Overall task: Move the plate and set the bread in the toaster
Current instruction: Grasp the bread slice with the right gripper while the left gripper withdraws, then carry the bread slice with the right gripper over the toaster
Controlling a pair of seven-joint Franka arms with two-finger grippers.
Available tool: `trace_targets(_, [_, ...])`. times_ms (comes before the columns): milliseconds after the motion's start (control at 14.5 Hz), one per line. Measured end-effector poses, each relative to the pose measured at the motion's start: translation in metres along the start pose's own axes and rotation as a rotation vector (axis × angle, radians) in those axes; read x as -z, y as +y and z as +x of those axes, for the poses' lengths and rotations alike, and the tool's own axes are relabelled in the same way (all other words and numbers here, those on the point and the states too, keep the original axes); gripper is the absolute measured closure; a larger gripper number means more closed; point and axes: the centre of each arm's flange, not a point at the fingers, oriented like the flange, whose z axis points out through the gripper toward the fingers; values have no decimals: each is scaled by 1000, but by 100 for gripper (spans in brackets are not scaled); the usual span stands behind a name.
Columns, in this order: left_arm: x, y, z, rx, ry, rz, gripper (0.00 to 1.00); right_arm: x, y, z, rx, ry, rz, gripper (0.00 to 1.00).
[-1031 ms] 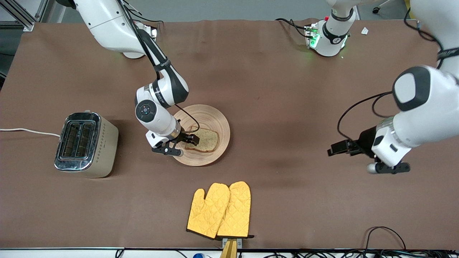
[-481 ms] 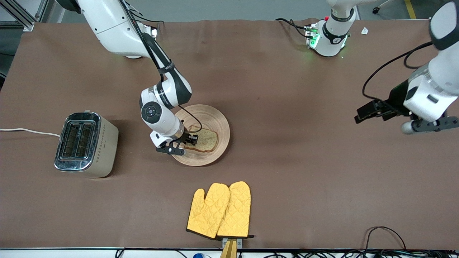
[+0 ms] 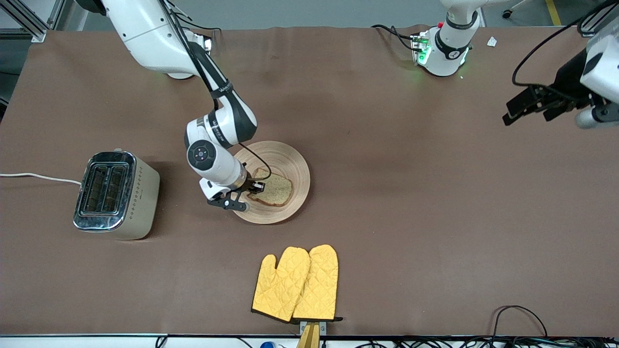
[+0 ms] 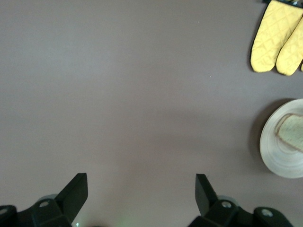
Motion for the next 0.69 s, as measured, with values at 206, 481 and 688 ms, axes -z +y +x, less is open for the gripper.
trace_targets(206, [8, -3, -23, 4, -10, 19, 0, 101, 25, 31, -37, -36, -48, 92])
trace_targets(481, [12, -6, -51, 9, 1, 45, 0, 230, 76, 45, 107, -58, -326, 92])
trace_targets(688, [16, -9, -61, 1, 27, 116, 0, 267, 115, 56, 298, -78, -572, 93])
